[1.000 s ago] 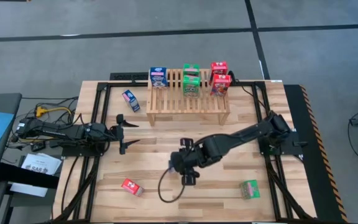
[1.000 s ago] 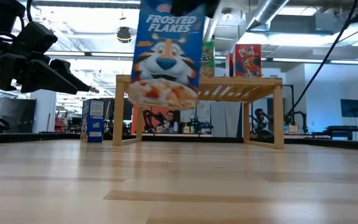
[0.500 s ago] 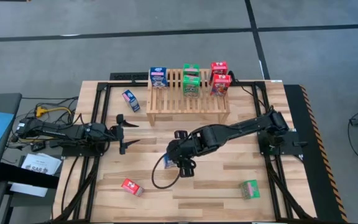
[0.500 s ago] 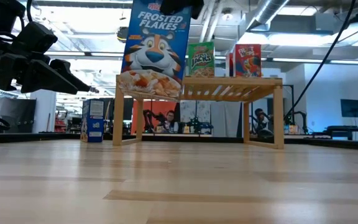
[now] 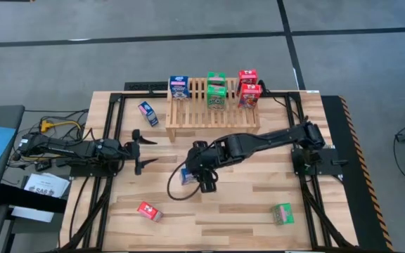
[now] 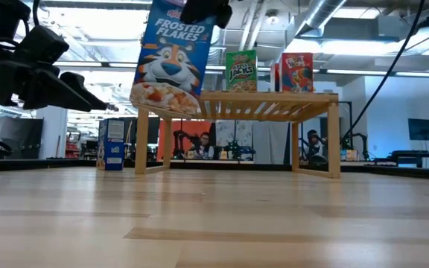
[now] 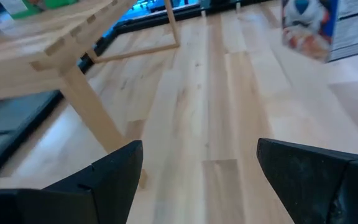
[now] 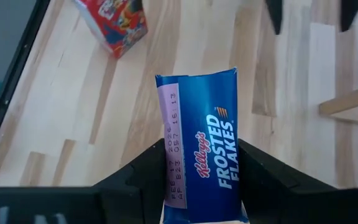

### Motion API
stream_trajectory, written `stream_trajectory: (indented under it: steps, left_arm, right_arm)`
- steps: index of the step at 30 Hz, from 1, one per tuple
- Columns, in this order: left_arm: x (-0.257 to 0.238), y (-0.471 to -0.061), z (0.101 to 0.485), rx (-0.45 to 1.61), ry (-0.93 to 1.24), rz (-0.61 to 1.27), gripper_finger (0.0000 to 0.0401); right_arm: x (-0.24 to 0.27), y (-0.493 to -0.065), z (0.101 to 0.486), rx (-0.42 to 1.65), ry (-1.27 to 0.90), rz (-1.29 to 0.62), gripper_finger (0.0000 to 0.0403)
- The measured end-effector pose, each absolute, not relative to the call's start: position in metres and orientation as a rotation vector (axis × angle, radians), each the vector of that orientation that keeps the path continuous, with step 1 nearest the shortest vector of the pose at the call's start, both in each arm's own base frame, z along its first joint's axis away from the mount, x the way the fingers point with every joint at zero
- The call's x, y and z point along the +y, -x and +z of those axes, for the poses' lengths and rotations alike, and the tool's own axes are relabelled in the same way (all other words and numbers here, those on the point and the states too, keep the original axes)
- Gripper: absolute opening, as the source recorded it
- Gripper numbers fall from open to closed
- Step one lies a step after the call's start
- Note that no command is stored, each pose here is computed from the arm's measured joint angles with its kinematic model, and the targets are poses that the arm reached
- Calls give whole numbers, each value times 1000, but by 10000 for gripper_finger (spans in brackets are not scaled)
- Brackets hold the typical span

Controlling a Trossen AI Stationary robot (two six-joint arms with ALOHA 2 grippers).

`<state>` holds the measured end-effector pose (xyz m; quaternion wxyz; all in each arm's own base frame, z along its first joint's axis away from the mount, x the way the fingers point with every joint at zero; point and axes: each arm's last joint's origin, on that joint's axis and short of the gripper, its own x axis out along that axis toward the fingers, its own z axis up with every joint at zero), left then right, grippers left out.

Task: Stack cereal on shelf
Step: Put the bottom blue cereal box on the shelf aligned with the other blue cereal box

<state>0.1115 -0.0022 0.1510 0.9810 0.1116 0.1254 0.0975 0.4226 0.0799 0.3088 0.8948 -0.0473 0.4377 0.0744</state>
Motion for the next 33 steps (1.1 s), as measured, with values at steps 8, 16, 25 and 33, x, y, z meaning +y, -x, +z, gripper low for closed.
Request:
stream_trajectory:
  steps: [8, 16, 25, 33]
  left_arm:
    - [-3, -112, 151, 236, -111, 182, 305]
    - [-3, -114, 169, 44, 13, 215, 305]
    - [-2, -109, 205, -328, 29, 206, 305]
    - [-1, -104, 216, -450, 97, 217, 305]
  right_arm:
    - [59, -427, 309, 899, 89, 115, 194]
    - [33, -431, 311, 878, 73, 64, 194]
    - [9, -434, 312, 863, 56, 16, 194]
    - [3, -434, 312, 864, 66, 11, 194]
